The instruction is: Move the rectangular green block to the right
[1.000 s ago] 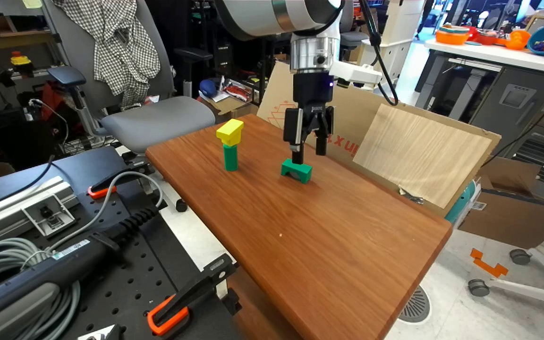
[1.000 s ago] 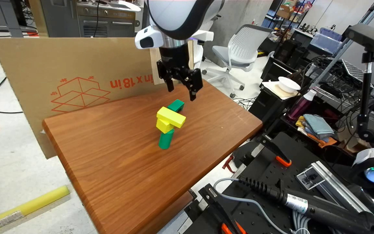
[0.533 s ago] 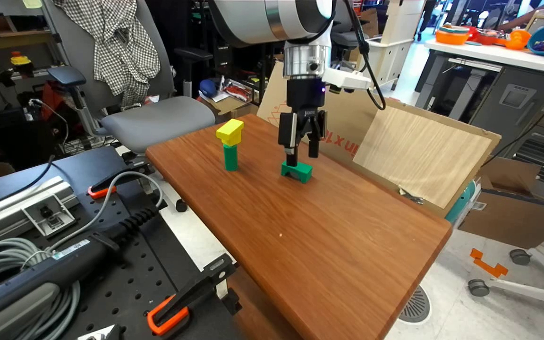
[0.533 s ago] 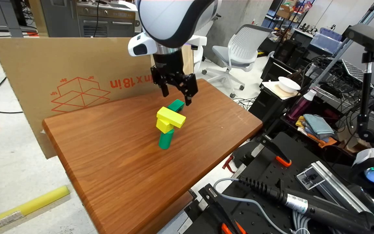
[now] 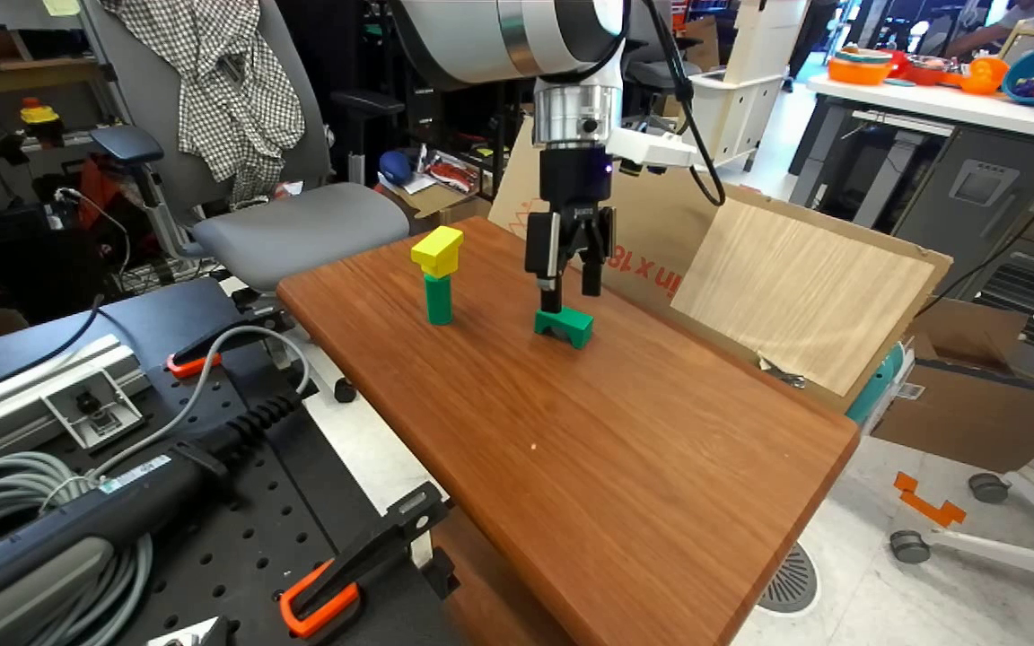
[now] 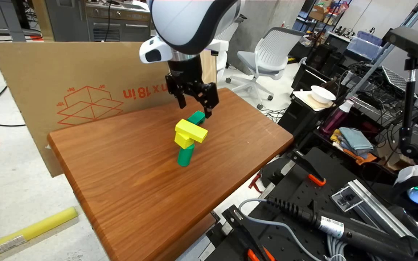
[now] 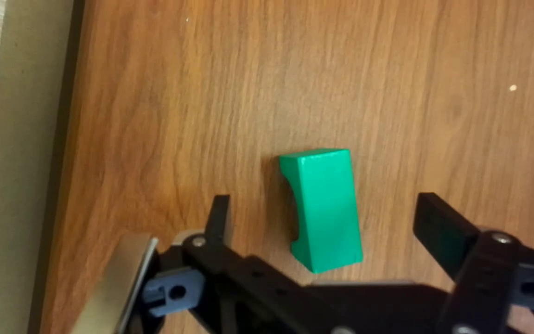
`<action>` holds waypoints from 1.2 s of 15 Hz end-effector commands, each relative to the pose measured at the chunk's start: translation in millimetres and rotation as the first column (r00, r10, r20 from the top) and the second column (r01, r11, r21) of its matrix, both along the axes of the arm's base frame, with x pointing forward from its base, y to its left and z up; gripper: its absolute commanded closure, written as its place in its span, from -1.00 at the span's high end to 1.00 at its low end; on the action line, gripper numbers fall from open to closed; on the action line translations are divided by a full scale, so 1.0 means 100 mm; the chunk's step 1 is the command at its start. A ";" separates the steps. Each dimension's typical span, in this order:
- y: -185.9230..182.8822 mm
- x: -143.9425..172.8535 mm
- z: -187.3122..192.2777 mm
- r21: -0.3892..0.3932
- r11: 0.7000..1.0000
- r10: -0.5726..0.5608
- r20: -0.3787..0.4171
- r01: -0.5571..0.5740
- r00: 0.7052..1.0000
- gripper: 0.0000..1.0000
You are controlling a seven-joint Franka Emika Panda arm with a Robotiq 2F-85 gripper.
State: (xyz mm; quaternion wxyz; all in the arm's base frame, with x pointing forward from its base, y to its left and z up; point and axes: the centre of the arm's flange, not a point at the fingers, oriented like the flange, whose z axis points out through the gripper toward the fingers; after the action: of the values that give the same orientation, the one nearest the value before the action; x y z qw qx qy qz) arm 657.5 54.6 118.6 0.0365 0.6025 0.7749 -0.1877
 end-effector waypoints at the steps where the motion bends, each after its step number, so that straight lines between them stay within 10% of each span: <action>1: -0.08 0.01 0.04 0.014 1.000 0.001 0.022 -0.002 1.000 1.00; 18: -0.30 -0.16 -0.09 0.051 0.990 -0.135 0.076 0.131 0.988 1.00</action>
State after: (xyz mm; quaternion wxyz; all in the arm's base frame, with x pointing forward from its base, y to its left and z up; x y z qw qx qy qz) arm 647.8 21.5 100.6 0.0392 0.6520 0.7410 -0.1558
